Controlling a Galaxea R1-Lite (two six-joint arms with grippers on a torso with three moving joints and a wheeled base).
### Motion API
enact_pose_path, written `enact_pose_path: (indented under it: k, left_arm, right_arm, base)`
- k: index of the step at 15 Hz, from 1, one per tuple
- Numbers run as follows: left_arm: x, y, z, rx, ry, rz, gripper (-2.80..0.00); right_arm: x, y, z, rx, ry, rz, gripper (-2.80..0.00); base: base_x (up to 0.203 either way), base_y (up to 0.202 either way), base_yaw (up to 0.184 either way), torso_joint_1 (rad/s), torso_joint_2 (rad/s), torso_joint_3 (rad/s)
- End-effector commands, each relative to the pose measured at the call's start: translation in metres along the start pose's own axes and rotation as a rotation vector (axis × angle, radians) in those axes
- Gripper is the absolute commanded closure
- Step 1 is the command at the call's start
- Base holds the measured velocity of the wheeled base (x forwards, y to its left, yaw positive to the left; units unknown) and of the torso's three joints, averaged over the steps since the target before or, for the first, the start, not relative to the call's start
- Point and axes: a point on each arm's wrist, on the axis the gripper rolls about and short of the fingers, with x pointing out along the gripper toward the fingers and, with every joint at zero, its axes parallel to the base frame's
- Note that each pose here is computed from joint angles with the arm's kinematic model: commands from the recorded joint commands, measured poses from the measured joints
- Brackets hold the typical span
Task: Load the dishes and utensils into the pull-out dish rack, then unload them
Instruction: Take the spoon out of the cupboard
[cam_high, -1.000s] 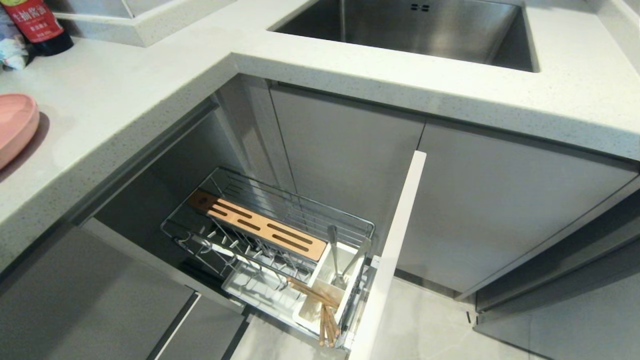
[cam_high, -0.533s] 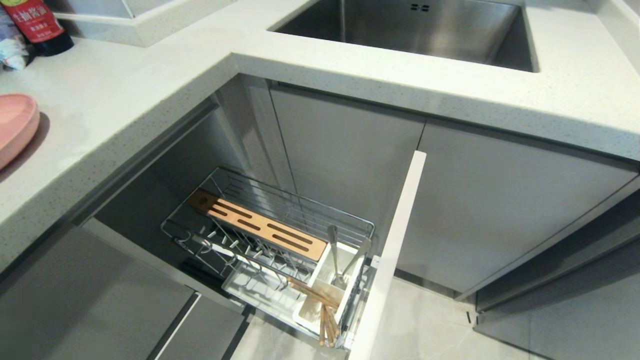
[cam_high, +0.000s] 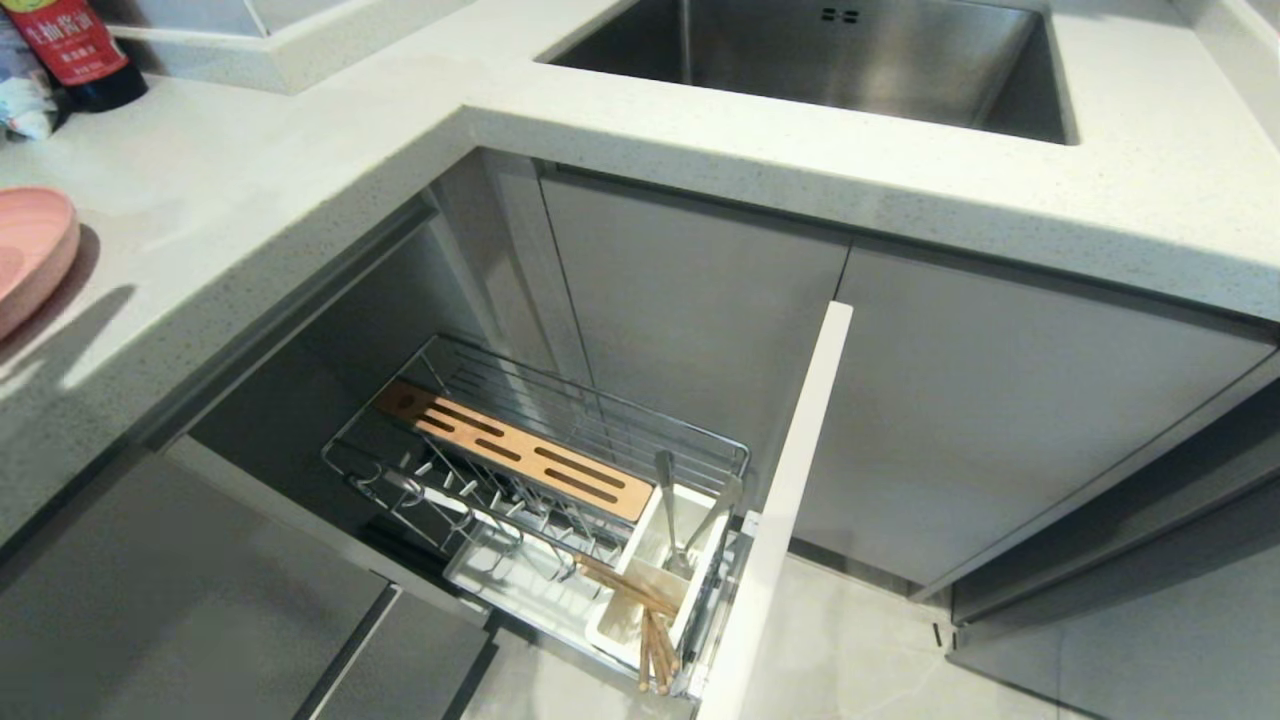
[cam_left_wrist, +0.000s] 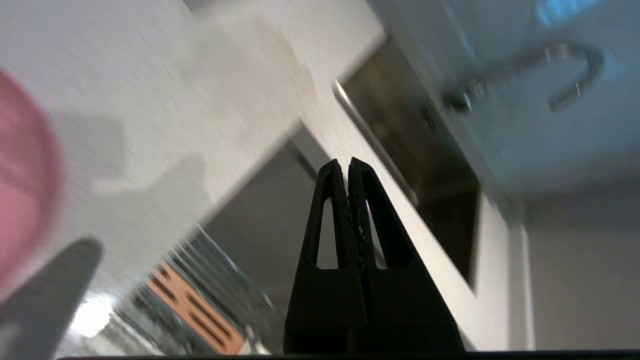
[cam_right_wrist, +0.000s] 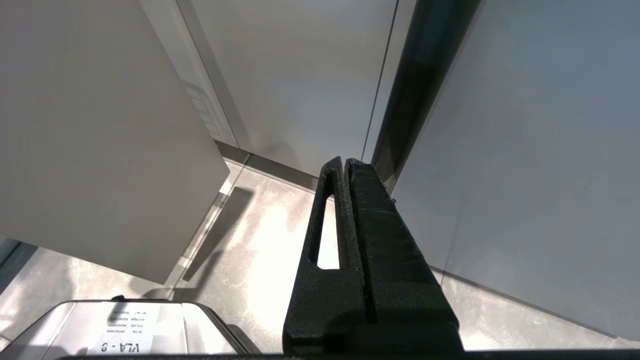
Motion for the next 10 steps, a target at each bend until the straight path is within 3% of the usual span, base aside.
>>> enact_pose_path:
  k: [1,3,5,6,10]
  left_arm:
    - [0.022,-0.004,-0.019,-0.008,0.167,-0.042,0.0]
    - [0.055,-0.004,-0.051,0.031,0.375,-0.008,0.0]
    - [0.075,-0.003,-0.084,0.107,0.554,0.027,0.0]
    - [0.081,-0.001,-0.097,0.141,0.611,0.045,0.0]
    - [0.101,0.012,-0.15,0.403,0.747,0.058,0.0]
  right_arm:
    - [0.0,0.0,0.0,0.0,0.0,0.0,0.0]
    - [0.0,0.0,0.0,0.0,0.0,0.0,0.0]
    - [0.0,0.0,0.0,0.0,0.001,0.0,0.0]
    - [0.0,0.0,0.0,-0.001,0.0,0.0,0.0]
    - [0.0,0.0,0.0,0.0,0.0,0.0,0.0]
  base:
    - [0.0,0.0,0.0,0.0,0.0,0.0]
    - [0.0,0.0,0.0,0.0,0.0,0.0]
    - [0.0,0.0,0.0,0.0,0.0,0.0]
    - [0.0,0.0,0.0,0.0,0.0,0.0]
    - [0.0,0.0,0.0,0.0,0.0,0.0]
